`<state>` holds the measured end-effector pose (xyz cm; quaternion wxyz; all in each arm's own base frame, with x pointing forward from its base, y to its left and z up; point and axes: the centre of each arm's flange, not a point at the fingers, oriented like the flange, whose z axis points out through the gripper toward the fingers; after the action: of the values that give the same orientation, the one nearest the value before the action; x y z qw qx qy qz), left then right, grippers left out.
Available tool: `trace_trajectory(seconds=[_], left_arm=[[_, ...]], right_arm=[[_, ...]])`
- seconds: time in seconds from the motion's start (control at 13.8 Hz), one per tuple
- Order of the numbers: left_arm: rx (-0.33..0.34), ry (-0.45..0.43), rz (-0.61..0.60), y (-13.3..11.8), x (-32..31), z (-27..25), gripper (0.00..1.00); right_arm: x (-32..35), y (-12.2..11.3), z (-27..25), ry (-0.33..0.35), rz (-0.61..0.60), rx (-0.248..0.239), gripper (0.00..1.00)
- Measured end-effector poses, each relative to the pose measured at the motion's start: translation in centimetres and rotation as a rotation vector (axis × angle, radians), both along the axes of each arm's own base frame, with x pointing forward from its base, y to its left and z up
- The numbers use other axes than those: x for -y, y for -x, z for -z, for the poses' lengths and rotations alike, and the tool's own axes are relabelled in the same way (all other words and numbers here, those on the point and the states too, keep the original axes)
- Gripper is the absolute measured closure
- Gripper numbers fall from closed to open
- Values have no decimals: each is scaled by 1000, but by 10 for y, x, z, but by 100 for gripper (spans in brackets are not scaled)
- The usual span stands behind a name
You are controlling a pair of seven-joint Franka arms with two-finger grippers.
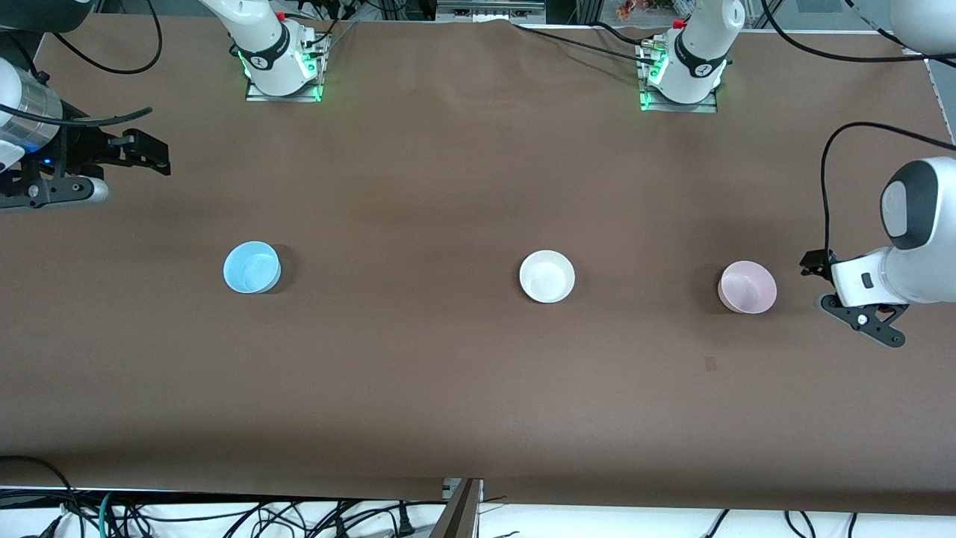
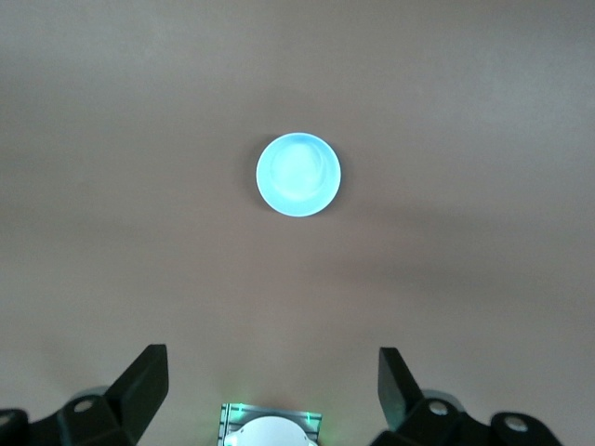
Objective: Stack pink and blue bowls on white bowl
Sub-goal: 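Move the left gripper down over the pink bowl rim, then close the left gripper on the pink bowl rim and lift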
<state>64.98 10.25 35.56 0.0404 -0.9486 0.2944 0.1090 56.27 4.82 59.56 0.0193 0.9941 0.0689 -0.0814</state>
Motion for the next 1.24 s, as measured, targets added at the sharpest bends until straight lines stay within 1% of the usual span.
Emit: trace_trajectory(seconds=[0.15, 0.29, 0.44, 0.65, 0.73, 0.8, 0.87, 0.94, 1.02, 1.09, 1.16, 1.24], left_arm=[[46, 11, 27, 8, -13, 33, 0], [94, 22, 45, 20, -15, 69, 0], [136, 60, 34, 32, -6, 101, 0], [121, 122, -27, 45, 0, 140, 0], [113, 128, -35, 47, 0, 148, 7], [108, 132, -40, 48, 0, 153, 7], [105, 133, -41, 48, -1, 154, 14], [106, 133, -42, 48, -1, 154, 24], [106, 133, -43, 48, -2, 154, 37], [106, 133, -43, 48, -2, 154, 46], [107, 133, -44, 48, -3, 154, 58], [107, 132, -45, 48, -3, 154, 67]], right_arm=[[-2, -2, 1, -3, -3, 4, 0], [-3, -4, 5, -9, -3, -2, 0], [-3, -5, 8, -9, -4, -6, 0], [-3, -5, 10, -9, -4, -9, 0], [-3, -6, 10, -9, -4, -10, 0], [-3, -6, 11, -9, -4, -11, 0], [-3, -7, 11, -9, -4, -11, 0], [-3, -7, 12, -9, -4, -11, 0], [-3, -8, 13, -9, -4, -11, 0], [-3, -8, 14, -9, -4, -13, 0], [-3, -9, 15, -10, -4, -14, 0], [-3, -9, 16, -10, -4, -16, 0]])
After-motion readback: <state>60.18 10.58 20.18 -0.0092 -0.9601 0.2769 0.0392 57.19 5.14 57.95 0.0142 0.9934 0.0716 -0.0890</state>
